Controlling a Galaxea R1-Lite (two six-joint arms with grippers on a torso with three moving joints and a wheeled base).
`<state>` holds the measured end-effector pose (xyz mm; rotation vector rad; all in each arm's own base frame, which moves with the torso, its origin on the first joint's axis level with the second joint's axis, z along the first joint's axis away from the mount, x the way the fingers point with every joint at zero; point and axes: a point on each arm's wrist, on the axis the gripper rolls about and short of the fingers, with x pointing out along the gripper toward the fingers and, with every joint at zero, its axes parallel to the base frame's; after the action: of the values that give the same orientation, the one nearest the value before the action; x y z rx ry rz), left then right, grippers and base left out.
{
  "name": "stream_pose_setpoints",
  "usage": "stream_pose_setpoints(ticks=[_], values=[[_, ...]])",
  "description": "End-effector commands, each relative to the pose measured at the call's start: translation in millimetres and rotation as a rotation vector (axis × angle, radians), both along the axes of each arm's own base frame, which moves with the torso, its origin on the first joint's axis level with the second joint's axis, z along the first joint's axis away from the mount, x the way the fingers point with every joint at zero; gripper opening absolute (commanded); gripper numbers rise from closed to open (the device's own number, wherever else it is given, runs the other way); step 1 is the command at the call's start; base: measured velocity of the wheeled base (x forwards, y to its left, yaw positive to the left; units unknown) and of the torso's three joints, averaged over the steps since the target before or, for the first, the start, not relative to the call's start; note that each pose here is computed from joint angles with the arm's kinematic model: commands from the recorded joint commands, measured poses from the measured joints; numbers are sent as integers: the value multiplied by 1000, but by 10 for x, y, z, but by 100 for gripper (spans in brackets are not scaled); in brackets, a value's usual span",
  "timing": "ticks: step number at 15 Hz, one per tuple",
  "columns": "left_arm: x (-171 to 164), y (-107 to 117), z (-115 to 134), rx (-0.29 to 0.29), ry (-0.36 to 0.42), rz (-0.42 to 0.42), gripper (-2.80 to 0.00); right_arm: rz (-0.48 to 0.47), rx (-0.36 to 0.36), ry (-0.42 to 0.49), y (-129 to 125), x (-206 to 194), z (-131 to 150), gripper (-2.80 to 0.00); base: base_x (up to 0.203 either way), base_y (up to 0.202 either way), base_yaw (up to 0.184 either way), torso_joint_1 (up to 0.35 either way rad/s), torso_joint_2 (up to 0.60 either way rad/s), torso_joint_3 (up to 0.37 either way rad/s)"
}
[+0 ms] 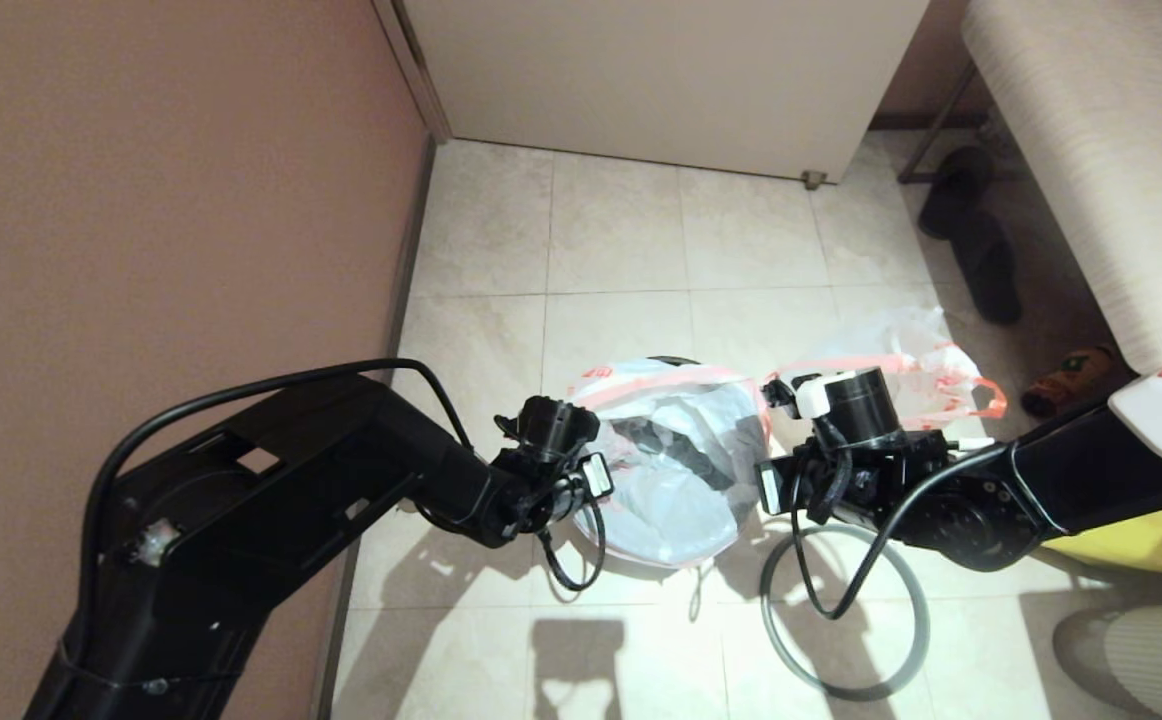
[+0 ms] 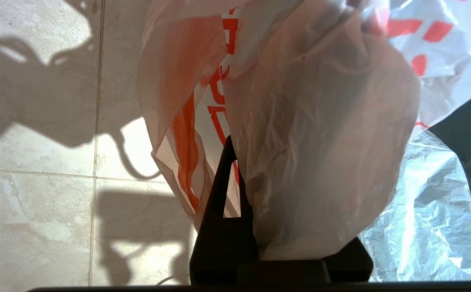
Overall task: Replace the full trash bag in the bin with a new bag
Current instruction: Put the new garbage bag on the trash can
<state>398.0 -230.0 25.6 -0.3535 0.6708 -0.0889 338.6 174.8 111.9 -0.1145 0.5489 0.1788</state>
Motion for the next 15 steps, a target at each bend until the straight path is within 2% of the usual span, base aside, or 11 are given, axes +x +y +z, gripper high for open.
stream_pose_setpoints(ticks=[1, 6, 9, 11, 15], values=[[-22, -28, 3, -3, 0, -4, -280, 16, 25, -36, 35, -24, 121, -280, 0, 0, 0, 0, 0, 0], [-107, -74, 18, -2, 10, -24, -280, 30, 50, -91, 194, 193, -15, -280, 0, 0, 0, 0, 0, 0], [-130, -76, 34, -3, 11, -30, -280, 3, 56, -101, 130, 372, -90, -280, 0, 0, 0, 0, 0, 0], [-151, -86, 38, -4, 14, -37, -280, -22, 88, -158, 47, 493, -24, -280, 0, 0, 0, 0, 0, 0], [-245, -169, 30, 2, 23, -63, -280, -4, 115, -183, 13, 498, 91, -280, 0, 0, 0, 0, 0, 0]])
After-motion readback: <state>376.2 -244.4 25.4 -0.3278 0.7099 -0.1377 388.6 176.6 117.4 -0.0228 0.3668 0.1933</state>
